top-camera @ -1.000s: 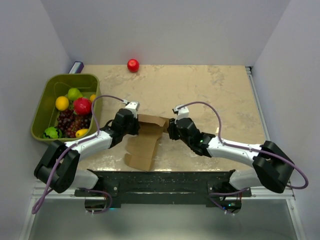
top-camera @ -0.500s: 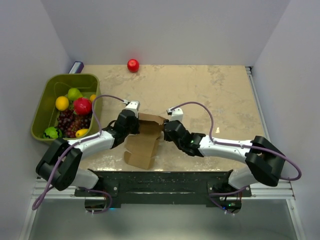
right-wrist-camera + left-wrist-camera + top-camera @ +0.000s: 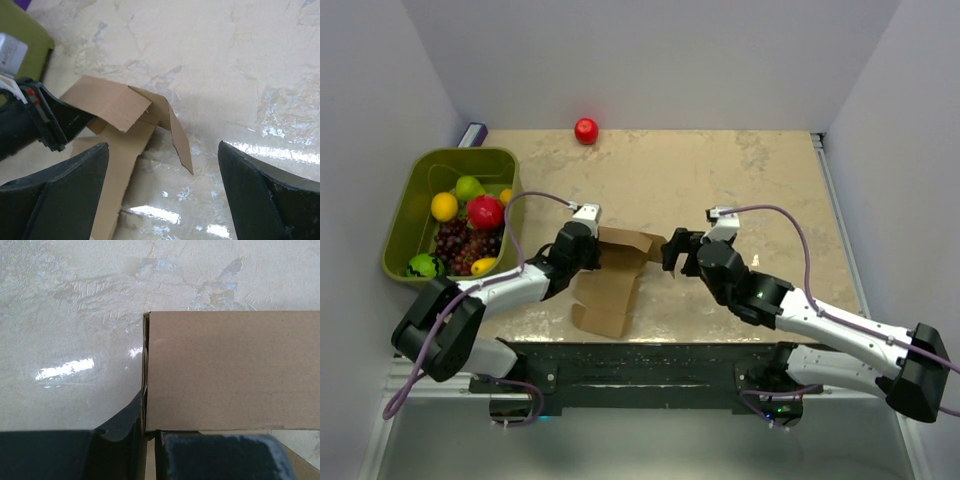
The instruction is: Fold the paper box
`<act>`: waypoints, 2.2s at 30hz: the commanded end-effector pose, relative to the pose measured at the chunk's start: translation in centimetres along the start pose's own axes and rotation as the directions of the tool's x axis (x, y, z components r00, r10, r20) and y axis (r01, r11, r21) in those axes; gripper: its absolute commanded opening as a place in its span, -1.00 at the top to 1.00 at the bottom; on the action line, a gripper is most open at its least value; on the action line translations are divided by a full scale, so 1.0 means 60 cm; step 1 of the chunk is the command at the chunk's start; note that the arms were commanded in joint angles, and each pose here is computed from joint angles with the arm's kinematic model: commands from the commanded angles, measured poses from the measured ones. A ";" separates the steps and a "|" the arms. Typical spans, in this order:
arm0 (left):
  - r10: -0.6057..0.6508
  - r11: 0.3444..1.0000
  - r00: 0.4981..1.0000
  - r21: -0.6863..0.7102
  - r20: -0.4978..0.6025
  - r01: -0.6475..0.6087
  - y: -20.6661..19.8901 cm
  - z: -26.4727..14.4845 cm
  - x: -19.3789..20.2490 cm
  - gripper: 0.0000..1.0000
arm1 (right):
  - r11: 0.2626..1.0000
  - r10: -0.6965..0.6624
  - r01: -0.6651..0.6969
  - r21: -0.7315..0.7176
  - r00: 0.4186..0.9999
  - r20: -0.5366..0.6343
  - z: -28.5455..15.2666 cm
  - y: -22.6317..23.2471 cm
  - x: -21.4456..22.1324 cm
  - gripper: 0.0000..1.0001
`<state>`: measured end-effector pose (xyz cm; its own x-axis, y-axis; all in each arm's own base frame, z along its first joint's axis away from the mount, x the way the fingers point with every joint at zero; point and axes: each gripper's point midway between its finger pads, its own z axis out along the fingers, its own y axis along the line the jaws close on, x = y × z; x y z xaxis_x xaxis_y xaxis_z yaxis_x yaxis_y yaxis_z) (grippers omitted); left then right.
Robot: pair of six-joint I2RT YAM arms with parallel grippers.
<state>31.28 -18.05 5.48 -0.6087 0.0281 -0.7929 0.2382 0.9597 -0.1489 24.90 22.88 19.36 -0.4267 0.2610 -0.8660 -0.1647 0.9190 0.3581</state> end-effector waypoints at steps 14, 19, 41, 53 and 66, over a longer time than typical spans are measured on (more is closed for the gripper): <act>-0.017 1.000 0.996 -0.018 0.082 0.018 0.001 -0.013 -0.022 1.00 | 0.908 0.291 -0.345 -0.237 0.927 -0.234 0.045 0.171 -0.014 -0.76; -0.016 1.000 0.995 -0.022 0.098 0.019 0.002 -0.017 -0.024 1.00 | 0.881 0.352 -0.408 -0.237 0.903 -0.247 0.091 0.154 -0.016 -0.69; -0.018 1.000 0.992 -0.020 0.125 0.021 -0.010 -0.027 -0.021 1.00 | 0.837 0.444 -0.512 -0.192 0.842 -0.308 0.176 0.167 0.049 -0.29; -0.013 0.995 0.993 -0.100 0.115 0.025 0.008 -0.018 -0.027 1.00 | 0.876 0.436 -0.467 -0.117 0.873 -0.220 0.136 0.106 0.046 -0.50; -0.037 0.998 0.996 -0.043 0.084 0.040 -0.014 -0.007 -0.025 1.00 | 0.941 0.314 -0.336 -0.030 0.904 -0.291 0.083 0.127 0.157 0.03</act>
<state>30.74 -17.62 5.50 -0.5727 0.0241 -0.8194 0.1817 0.9784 -0.0982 23.76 34.00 12.91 -0.7102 0.4190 -0.5657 -0.0866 0.7454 0.6609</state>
